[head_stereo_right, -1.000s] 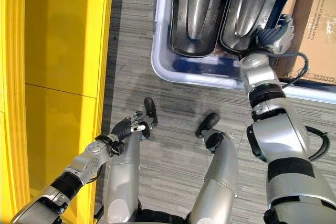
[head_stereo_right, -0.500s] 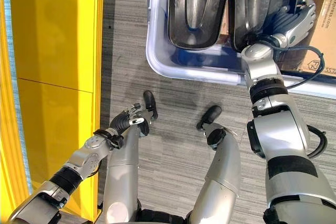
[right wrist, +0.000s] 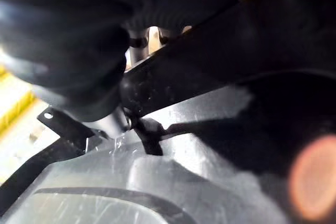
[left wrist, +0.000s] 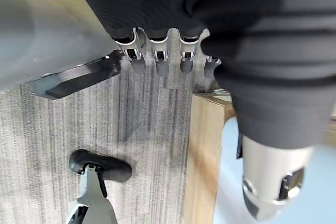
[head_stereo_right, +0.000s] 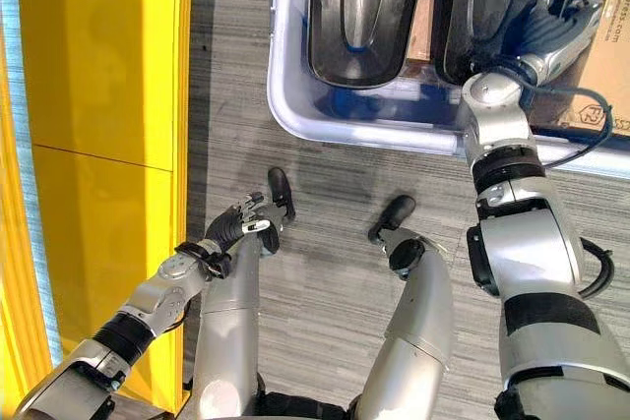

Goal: Move parts from the plastic box to the shelf.

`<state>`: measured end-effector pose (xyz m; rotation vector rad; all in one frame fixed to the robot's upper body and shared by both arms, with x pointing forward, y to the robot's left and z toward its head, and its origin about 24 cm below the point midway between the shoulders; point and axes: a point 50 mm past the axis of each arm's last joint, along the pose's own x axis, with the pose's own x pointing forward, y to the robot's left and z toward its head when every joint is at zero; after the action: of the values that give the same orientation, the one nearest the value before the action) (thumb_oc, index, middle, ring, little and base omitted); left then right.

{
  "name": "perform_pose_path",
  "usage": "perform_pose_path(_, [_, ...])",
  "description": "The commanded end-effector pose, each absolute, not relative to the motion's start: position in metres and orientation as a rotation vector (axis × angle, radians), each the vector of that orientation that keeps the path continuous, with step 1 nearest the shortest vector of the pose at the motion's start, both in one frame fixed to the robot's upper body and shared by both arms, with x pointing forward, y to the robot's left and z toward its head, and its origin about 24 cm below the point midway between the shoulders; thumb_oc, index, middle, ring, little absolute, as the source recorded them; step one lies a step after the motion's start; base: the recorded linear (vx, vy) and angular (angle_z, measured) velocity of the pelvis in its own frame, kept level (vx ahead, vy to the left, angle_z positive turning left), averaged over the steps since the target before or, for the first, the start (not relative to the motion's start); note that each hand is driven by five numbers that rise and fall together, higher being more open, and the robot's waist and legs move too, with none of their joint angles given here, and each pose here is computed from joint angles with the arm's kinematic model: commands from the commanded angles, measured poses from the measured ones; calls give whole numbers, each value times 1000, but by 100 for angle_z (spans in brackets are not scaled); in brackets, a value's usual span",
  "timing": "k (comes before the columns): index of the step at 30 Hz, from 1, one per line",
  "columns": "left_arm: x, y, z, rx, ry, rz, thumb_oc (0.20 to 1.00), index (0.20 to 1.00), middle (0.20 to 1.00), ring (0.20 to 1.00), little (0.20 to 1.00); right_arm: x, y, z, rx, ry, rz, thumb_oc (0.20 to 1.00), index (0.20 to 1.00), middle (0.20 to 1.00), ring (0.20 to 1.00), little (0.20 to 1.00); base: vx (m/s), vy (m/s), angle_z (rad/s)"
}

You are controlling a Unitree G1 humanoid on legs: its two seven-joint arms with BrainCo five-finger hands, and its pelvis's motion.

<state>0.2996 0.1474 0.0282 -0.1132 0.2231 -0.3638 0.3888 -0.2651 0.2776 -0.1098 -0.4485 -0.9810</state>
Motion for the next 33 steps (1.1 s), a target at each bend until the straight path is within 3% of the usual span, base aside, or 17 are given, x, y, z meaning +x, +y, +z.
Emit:
perform_pose_path(1, [281,140,15,-103,246,-431,1000,1000,1000,1000,1000,388,-247,259,-225,-543,-895,200,200,200,200,200,-55,-78,-5])
perform_pose_path(7, [253,162,-11,-75,330,-425,1000,1000,1000,1000,1000,372,-256,296,-220,-708,-919,200,200,200,200,200,6,-36,-9])
perform_pose_path(12, [234,184,-25,-98,379,-420,1000,1000,1000,1000,1000,367,-265,307,-307,-719,-923,200,200,200,200,200,64,-7,-5])
perform_pose_path(17, [215,184,-36,-54,445,-485,1000,1000,1000,1000,1000,371,-274,294,-287,-622,-878,200,200,200,200,200,109,14,-1])
perform_pose_path(22, [200,187,-49,-68,484,-446,1000,1000,1000,1000,1000,384,-272,244,-153,-392,-681,200,200,200,200,200,93,97,9])
perform_pose_path(26, [190,189,-59,-39,519,-411,1000,1000,1000,1000,1000,383,-248,169,19,-156,-422,200,200,200,200,200,115,266,2])
perform_pose_path(29, [189,192,-62,-3,518,-392,1000,1000,1000,1000,1000,370,-207,117,119,-32,-282,200,200,200,200,200,71,340,0])
perform_pose_path(33, [190,188,-62,11,515,-389,1000,1000,1000,1000,1000,344,-180,80,158,12,-207,200,200,200,200,200,-7,297,-5])
